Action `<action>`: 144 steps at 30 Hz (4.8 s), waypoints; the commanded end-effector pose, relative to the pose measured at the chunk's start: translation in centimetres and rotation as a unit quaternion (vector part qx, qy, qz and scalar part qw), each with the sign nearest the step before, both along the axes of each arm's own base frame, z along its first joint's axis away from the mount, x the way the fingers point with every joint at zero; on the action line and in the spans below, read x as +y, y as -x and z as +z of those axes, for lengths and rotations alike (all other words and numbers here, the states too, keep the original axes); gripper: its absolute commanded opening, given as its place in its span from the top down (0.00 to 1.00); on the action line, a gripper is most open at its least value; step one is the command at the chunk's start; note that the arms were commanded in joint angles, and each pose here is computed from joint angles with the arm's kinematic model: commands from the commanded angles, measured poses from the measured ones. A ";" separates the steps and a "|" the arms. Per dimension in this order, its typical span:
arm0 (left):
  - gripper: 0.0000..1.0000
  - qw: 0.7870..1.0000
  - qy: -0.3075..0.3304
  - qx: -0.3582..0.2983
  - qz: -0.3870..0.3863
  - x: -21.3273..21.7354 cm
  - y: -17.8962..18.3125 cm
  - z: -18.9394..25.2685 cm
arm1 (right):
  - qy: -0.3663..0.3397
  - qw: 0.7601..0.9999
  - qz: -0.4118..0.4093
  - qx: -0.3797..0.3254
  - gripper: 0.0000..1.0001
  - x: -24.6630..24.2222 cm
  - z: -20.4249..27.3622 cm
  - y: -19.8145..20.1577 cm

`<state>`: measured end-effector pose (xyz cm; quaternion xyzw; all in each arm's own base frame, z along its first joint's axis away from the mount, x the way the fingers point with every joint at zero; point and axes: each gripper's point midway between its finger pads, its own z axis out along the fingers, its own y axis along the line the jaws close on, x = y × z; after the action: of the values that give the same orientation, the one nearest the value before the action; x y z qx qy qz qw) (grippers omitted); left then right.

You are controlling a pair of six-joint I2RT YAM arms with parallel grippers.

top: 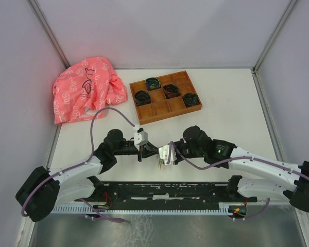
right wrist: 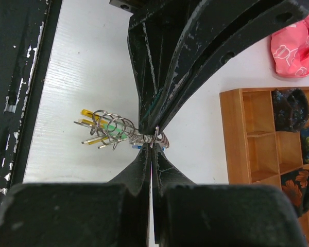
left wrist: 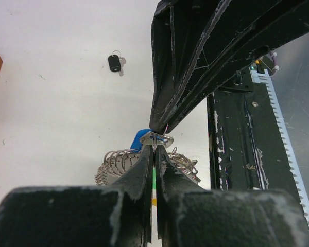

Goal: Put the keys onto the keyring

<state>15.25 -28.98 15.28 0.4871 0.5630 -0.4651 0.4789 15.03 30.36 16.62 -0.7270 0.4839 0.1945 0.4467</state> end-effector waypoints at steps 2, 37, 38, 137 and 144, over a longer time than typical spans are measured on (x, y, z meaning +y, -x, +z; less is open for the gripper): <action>0.97 0.998 0.040 -0.026 0.028 0.1 -0.7 2.5 | -0.009 0.999 -0.029 -0.016 0.99 -0.8 0.2 -0.7; 0.97 0.993 0.066 -0.053 0.083 0.9 -2.2 2.9 | -0.079 0.989 -0.083 0.091 0.67 -0.5 0.8 1.1; 0.97 0.993 0.063 -0.060 0.080 0.9 -2.1 2.9 | -0.084 0.988 -0.087 0.096 0.65 -0.6 1.0 1.2; 0.43 0.957 0.081 0.098 0.261 2.3 -4.8 9.1 | -0.319 0.838 -0.406 0.177 0.99 0.8 -4.9 -5.9; 0.50 0.930 0.094 0.165 0.316 2.6 -6.3 7.5 | -0.332 0.834 -0.402 0.179 0.99 0.7 -4.4 -5.8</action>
<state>20.11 -26.59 21.72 0.2245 0.7019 -0.4074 0.5394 20.26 30.87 10.18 -0.2538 0.7314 0.2575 0.5783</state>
